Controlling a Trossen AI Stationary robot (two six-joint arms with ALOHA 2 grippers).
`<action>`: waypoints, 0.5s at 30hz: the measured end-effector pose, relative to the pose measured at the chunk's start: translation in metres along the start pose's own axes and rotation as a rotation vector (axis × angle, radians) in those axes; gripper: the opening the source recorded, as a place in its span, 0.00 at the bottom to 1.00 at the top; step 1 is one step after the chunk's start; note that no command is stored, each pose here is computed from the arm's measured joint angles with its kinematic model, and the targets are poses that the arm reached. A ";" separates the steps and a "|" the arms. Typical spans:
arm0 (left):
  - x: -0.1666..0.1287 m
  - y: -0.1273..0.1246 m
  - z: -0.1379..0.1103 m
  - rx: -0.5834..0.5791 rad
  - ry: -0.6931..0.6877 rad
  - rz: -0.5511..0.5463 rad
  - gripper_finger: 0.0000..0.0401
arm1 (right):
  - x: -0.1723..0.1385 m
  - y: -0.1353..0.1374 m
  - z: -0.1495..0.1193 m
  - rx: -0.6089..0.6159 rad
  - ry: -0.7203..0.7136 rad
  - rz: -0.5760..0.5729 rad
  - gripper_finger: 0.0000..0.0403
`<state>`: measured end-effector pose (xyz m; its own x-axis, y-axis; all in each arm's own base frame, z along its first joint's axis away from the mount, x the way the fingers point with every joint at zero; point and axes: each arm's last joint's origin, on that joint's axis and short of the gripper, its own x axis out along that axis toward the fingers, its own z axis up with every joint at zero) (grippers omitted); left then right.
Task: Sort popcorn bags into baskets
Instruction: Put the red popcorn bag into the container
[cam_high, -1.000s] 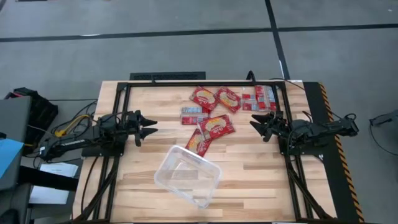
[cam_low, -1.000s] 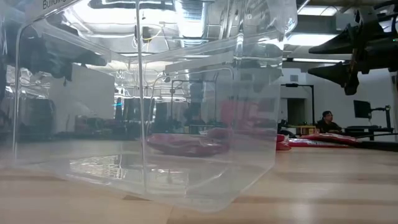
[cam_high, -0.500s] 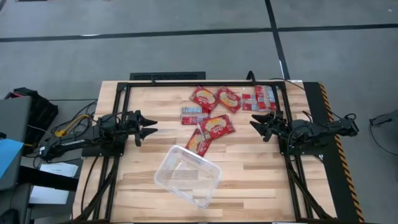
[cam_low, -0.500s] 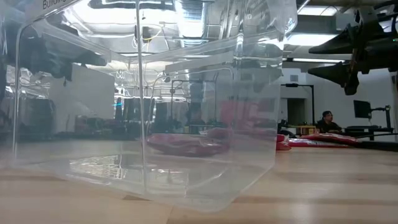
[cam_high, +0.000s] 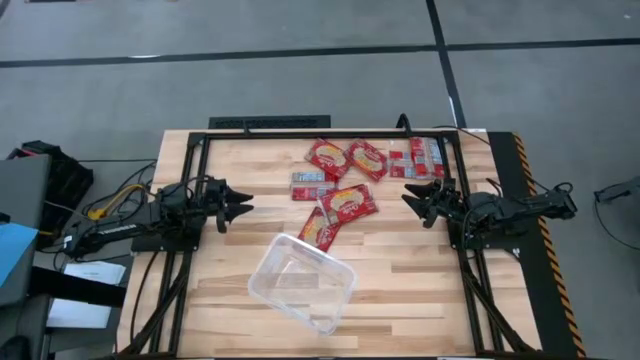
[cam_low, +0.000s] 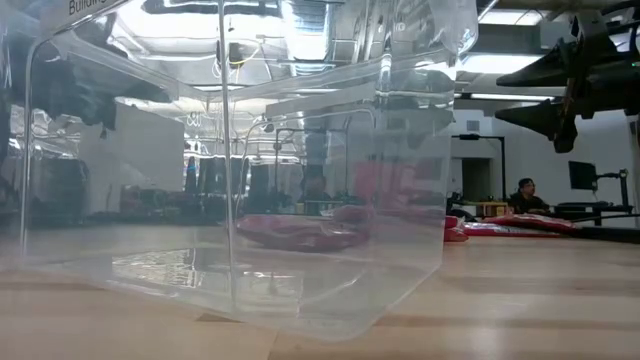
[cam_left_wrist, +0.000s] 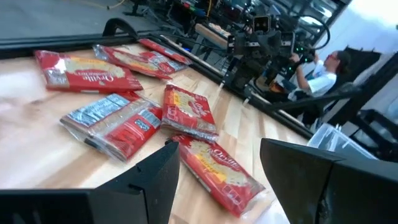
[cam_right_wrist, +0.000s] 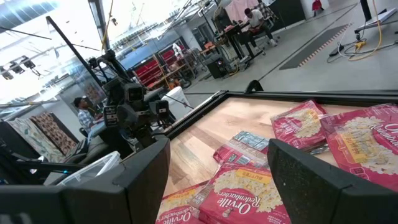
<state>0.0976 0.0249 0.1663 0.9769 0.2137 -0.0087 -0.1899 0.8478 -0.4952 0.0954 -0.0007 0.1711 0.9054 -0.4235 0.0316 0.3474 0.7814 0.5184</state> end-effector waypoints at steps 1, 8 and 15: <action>0.000 0.000 0.000 -0.004 -0.007 0.009 0.53 | 0.000 0.000 0.000 0.000 0.000 0.000 0.73; 0.000 0.002 0.003 -0.109 -0.077 0.080 0.53 | 0.001 0.000 0.003 0.023 -0.039 0.000 0.73; -0.001 0.003 0.008 -0.256 -0.188 0.149 0.53 | 0.000 0.005 0.014 0.096 -0.135 0.041 0.73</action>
<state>0.0953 0.0312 0.1721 0.9003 0.4322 0.0510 -0.2754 0.6565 -0.7023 0.0935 -0.0030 0.1854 0.8751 -0.4546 0.1658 0.2797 0.7549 0.5932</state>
